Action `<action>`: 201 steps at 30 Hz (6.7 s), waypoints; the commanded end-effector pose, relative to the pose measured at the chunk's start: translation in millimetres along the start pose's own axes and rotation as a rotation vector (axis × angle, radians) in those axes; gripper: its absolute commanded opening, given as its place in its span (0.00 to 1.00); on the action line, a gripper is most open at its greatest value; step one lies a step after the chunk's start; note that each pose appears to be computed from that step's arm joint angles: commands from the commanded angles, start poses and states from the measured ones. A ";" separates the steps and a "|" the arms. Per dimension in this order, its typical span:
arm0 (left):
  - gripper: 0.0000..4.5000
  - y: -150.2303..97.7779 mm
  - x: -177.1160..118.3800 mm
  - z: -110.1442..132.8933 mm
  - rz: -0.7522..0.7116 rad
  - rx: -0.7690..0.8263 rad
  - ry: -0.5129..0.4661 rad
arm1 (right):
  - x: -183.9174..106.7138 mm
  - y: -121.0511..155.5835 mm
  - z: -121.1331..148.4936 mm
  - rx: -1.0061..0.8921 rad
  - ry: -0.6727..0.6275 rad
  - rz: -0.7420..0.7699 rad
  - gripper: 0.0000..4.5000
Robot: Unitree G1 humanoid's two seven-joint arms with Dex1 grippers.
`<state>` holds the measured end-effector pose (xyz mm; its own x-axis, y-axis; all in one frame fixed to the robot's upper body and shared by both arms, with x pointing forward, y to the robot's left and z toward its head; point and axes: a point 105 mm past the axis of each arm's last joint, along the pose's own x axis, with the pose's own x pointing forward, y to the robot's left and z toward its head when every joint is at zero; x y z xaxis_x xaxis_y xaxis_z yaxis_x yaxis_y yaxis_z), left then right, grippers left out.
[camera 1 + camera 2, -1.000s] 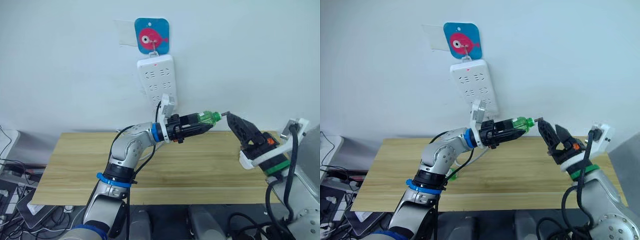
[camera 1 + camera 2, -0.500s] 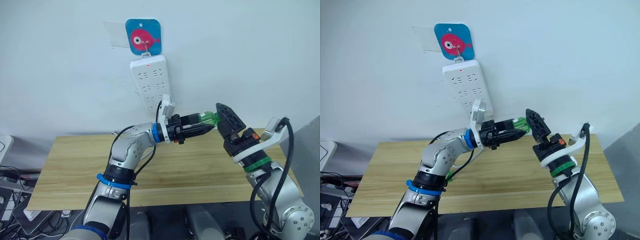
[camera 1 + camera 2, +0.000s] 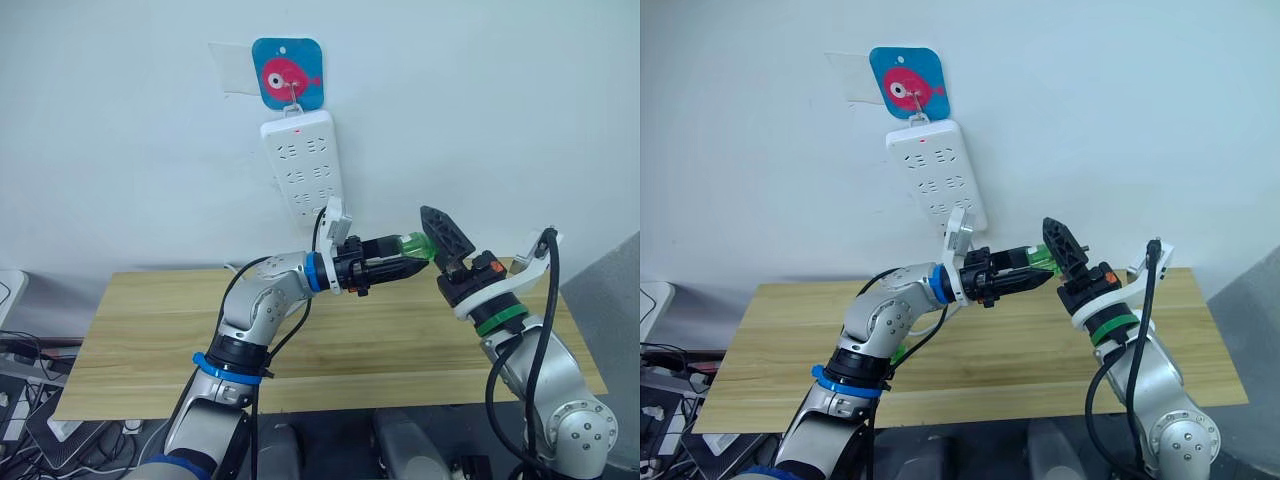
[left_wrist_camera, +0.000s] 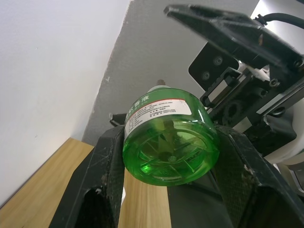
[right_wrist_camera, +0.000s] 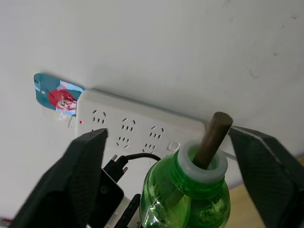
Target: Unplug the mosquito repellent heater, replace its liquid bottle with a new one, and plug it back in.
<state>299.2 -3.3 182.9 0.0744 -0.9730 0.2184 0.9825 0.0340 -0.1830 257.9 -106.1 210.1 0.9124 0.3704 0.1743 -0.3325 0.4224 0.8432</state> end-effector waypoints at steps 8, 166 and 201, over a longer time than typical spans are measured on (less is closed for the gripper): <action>0.50 -9.3 4.8 7.1 -0.041 0.055 -0.015 | -1.6 10.1 -0.6 0.044 -0.001 0.065 0.20; 0.91 32.3 -236.9 -186.9 1.257 0.198 0.158 | -9.9 -8.3 -25.4 -1.116 0.755 0.645 1.00; 0.49 49.5 -59.3 -40.4 0.060 0.414 0.431 | 18.4 -40.6 -56.9 -1.133 0.451 0.359 1.00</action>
<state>337.3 49.8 116.6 0.1686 -0.9625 -0.2126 0.9697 0.1232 0.2111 273.5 -70.1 141.6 0.6259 0.7722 -0.1098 -0.7794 0.6139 -0.1251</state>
